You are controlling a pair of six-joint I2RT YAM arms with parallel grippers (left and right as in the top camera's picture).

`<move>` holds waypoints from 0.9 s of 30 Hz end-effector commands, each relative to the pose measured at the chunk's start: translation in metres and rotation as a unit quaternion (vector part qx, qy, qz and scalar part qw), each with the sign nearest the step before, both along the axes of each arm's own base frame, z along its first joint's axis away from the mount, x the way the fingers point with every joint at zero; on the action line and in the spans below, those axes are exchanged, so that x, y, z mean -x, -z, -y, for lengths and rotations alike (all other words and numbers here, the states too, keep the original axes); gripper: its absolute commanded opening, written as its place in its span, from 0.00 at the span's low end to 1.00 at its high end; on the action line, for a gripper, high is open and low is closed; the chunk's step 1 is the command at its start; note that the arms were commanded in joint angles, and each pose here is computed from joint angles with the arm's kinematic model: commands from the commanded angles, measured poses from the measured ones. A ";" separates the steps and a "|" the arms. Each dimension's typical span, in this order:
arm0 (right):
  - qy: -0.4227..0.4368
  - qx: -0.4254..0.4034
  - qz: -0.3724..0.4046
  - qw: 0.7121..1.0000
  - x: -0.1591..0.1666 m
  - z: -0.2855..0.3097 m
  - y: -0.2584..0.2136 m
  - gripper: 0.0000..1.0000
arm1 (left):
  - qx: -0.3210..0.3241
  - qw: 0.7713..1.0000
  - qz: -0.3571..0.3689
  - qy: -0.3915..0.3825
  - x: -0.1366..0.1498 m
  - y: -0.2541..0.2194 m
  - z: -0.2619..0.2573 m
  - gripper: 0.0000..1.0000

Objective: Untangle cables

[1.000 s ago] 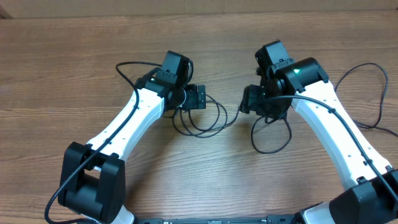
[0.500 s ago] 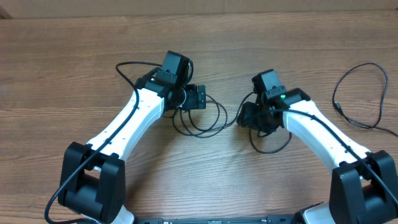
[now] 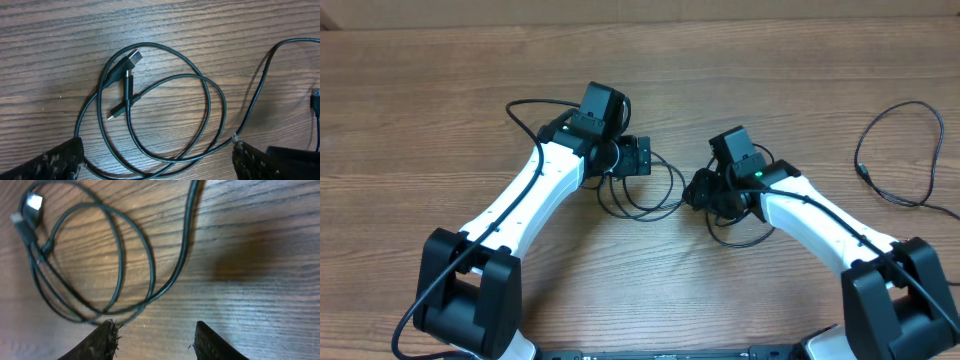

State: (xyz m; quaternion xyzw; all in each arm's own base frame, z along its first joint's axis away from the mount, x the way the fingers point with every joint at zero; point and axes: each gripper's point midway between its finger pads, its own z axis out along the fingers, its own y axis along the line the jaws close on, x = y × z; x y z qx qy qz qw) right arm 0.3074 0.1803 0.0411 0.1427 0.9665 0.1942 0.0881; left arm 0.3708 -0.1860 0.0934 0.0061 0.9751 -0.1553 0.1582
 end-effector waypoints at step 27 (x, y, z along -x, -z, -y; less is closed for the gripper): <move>0.081 -0.003 -0.041 0.996 -0.009 -0.005 0.042 0.04 | 0.000 1.000 -0.010 -0.010 0.003 0.001 -0.001 0.94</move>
